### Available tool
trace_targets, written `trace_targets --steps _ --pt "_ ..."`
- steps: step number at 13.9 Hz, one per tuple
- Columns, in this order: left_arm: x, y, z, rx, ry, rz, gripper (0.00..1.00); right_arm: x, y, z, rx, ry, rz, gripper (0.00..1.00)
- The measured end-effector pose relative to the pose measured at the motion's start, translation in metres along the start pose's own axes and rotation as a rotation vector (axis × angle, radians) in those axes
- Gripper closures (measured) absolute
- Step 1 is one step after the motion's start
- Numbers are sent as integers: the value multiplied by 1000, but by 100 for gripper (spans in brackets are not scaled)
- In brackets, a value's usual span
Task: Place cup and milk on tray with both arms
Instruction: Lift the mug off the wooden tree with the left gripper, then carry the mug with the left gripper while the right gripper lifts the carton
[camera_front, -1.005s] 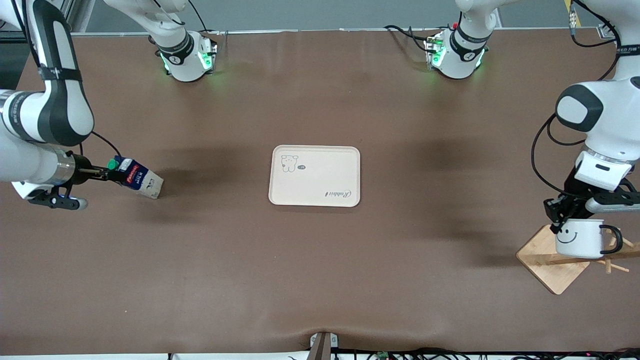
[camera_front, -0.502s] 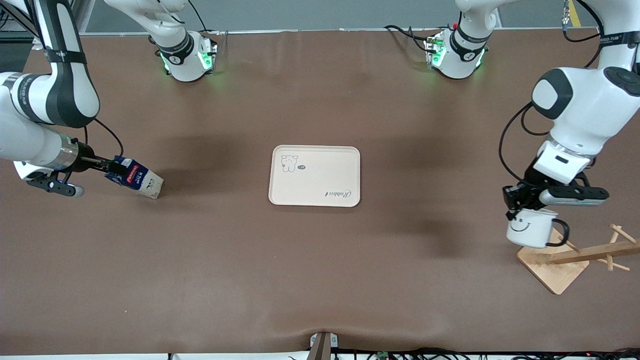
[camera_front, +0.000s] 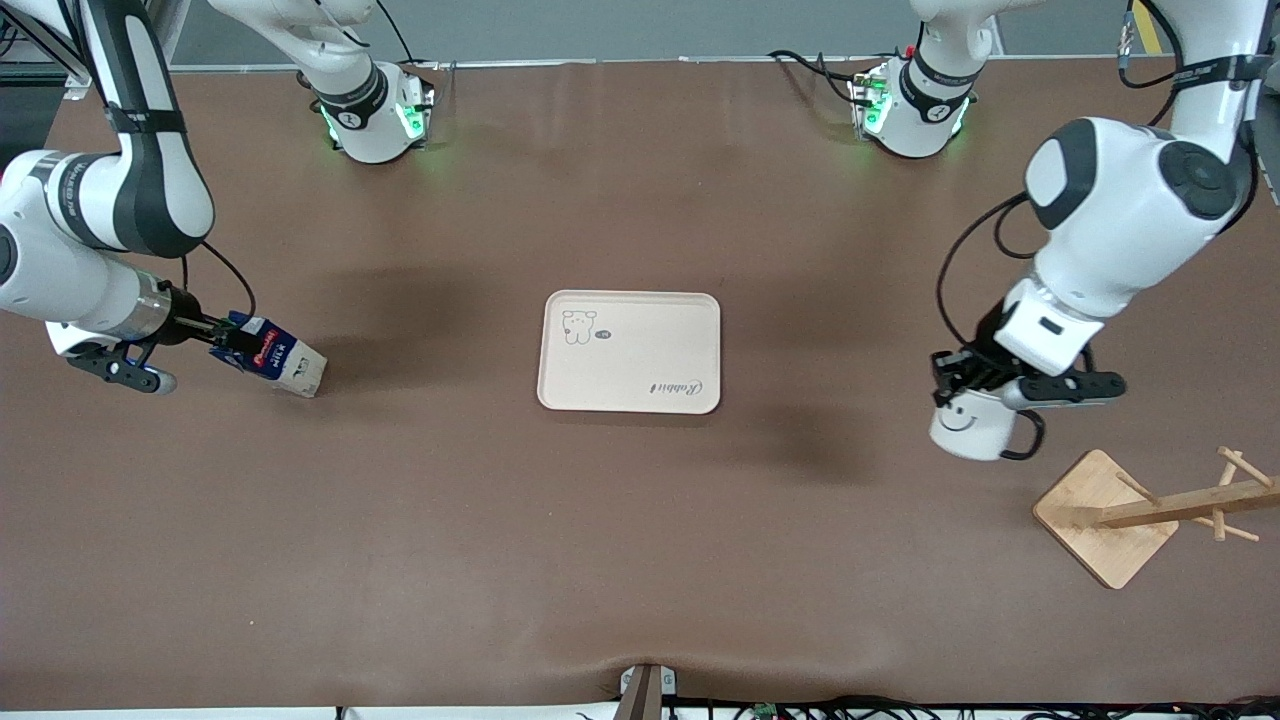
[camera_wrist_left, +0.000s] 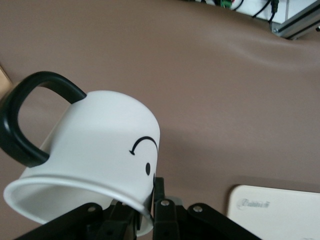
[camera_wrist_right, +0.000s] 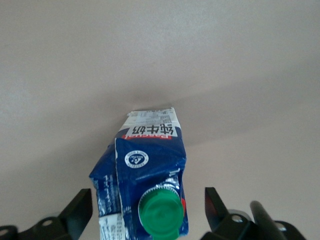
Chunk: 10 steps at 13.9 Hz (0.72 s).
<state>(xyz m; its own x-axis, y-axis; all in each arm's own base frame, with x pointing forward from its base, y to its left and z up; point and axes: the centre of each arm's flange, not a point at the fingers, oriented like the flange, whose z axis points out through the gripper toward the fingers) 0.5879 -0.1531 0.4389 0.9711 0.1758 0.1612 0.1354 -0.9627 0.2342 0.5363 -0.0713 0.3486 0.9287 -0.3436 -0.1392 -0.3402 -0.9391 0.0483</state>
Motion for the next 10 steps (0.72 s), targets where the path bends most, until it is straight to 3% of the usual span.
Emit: trace_targets --steps 1,2,4,5,10 --pt "-9 17 7 0 -28 -26 89 -2 0 5 0 1 0 6" --pt "-19 33 14 2 -57 -52 89 -3 0 9 -1 -4 -1 14" --pt "-37 62 26 18 -125 -110 89 -6 -1 13 -3 -15 -4 37" --pt "-44 75 31 33 -166 -137 89 -7 -2 13 -5 -21 -6 44" --pt "-72 125 70 110 -293 -259 89 0 -4 -10 -8 -31 -7 44"
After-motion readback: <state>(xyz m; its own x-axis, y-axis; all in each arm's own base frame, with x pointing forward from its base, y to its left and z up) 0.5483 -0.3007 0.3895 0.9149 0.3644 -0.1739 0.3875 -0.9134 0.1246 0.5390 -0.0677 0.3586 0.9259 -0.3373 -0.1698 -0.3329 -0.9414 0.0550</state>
